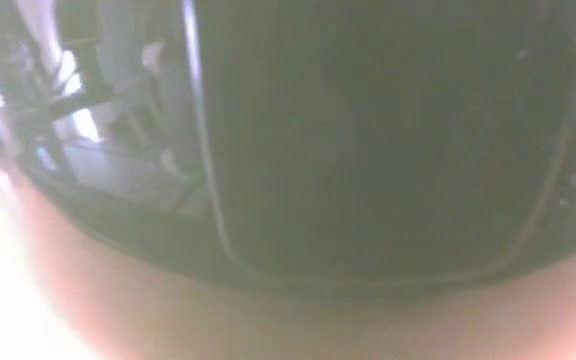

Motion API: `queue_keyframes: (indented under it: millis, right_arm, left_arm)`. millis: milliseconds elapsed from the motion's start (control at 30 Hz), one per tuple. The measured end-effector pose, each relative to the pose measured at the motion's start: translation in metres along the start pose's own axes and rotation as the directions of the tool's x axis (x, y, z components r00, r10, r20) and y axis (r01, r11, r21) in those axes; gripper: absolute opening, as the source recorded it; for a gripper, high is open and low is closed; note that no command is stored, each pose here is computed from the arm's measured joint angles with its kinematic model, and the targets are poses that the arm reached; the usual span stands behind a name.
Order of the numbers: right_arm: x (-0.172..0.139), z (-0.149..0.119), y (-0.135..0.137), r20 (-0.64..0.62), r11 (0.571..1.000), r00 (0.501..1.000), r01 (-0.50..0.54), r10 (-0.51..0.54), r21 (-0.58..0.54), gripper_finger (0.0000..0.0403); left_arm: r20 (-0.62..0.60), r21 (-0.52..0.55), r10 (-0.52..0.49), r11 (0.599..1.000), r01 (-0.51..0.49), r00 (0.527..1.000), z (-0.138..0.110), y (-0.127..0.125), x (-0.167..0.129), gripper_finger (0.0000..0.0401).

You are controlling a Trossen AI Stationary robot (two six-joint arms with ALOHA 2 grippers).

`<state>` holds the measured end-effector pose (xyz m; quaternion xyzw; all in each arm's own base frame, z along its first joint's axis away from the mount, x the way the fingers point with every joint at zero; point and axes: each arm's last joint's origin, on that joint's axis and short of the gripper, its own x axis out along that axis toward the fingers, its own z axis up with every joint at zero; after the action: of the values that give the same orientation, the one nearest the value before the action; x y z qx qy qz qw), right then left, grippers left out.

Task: Pick & Place Mini bowls
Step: Put the top right blue bowl on the shelf

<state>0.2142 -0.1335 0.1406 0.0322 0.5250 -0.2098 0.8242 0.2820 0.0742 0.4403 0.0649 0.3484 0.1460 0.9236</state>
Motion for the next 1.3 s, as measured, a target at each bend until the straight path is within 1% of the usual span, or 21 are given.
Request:
queue_keyframes:
  millis: [200,367,500,667,700,867,1000,1067,1300]
  right_arm:
    - [0.007,0.001,0.0,-0.025,1.0,1.0,-0.005,0.005,0.001,0.018]
    - [0.006,0.001,0.0,-0.025,1.0,1.0,-0.005,0.005,0.002,0.0155]
    - [0.006,0.001,0.0,-0.024,0.999,1.0,-0.004,0.005,0.05,0.0109]
    - [0.006,0.001,0.0,-0.026,0.995,1.0,-0.011,0.014,0.097,0.0029]
    - [0.005,0.001,0.0,-0.023,0.995,1.0,-0.015,0.017,0.096,0.0019]
    - [0.001,0.002,0.0,-0.007,0.996,1.0,-0.021,0.021,0.09,0.001]
    - [-0.011,0.003,-0.001,-0.01,0.994,1.0,-0.021,0.022,0.104,0.0009]
    - [-0.02,0.005,-0.002,-0.016,0.995,1.0,-0.021,0.022,0.1,0.0009]
    - [-0.062,0.026,-0.011,0.032,0.997,0.999,0.004,-0.007,0.077,0.0009]
  left_arm:
    - [0.0,0.0,0.0,1.0,0.0,1.0,0.0,0.0,0.0,0.0075]
    - [0.0,-0.001,0.0,1.0,0.0,1.0,0.0,0.0,0.0,0.0075]
    - [-0.001,-0.001,0.0,1.0,0.0,1.0,0.0,0.0,0.0,0.0075]
    - [-0.001,-0.001,-0.001,1.0,0.001,1.0,0.0,0.0,0.0,0.0075]
    - [-0.001,-0.001,-0.001,1.0,0.001,1.0,0.0,0.0,0.0,0.0075]
    - [-0.001,-0.001,-0.001,1.0,0.001,1.0,0.0,0.0,0.0,0.0075]
    - [-0.001,-0.001,-0.001,1.0,0.001,1.0,0.0,0.0,0.0,0.0075]
    - [-0.002,-0.002,-0.001,1.0,0.001,1.0,0.0,0.0,0.0,0.0075]
    - [-0.013,-0.023,-0.003,1.0,0.003,1.0,-0.001,0.0,0.0,0.0075]
